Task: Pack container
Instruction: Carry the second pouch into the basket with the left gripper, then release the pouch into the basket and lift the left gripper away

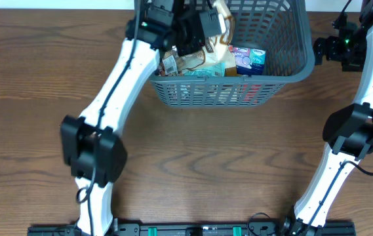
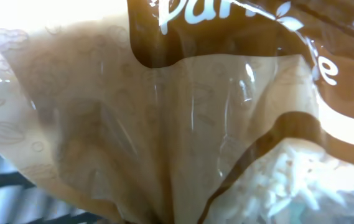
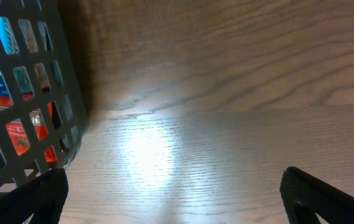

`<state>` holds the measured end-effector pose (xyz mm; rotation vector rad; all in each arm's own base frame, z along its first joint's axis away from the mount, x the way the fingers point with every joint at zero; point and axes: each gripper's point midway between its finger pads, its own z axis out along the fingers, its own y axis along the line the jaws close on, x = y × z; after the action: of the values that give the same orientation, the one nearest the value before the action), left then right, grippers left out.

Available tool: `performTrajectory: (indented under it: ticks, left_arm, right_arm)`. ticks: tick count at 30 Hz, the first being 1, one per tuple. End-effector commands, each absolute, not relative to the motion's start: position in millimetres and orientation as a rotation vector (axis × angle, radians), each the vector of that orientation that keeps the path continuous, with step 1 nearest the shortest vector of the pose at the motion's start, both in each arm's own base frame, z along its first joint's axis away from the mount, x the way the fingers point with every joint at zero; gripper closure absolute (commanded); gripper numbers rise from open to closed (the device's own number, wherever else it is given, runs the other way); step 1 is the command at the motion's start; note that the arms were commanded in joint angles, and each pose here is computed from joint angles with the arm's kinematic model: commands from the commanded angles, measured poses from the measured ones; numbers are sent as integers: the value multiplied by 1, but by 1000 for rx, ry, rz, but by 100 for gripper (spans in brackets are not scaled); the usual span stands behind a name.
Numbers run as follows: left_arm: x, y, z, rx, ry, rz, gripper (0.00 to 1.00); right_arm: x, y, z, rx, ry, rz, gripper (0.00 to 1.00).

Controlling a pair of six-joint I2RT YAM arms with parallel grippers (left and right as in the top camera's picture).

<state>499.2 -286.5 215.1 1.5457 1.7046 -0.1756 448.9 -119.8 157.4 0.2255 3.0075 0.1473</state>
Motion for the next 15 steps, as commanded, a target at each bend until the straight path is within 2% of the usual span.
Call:
performTrajectory:
  ticks: [1, 3, 4, 6, 7, 9, 12, 13, 15]
  left_arm:
    - [497, -299, 215, 1565, 1656, -250, 94]
    - [497, -302, 203, 1558, 1692, -274, 91]
    - [496, -302, 199, 1552, 1711, -286, 85]
    - [495, -302, 192, 1541, 1747, -306, 53]
    - [494, -301, 188, 1545, 1762, -313, 50]
    - [491, -300, 185, 1551, 1776, -319, 49]
    - [490, -299, 185, 1551, 1783, -322, 6]
    - [490, -299, 186, 1535, 1796, -329, 0]
    - [491, -297, 193, 1474, 1839, -341, 2]
  right_arm:
    - [448, -117, 156, 208, 3015, 157, 1]
    - [449, -117, 156, 208, 3014, 156, 1]
    - [449, -117, 156, 208, 3014, 156, 1]
    - [449, -117, 156, 208, 3013, 156, 1]
    - [449, -117, 156, 208, 3012, 156, 1]
    - [449, -117, 156, 208, 3011, 155, 1]
    - [451, -118, 156, 207, 3003, 152, 1]
    - [453, -118, 157, 206, 2998, 150, 1]
    - [457, -119, 158, 204, 2980, 143, 1]
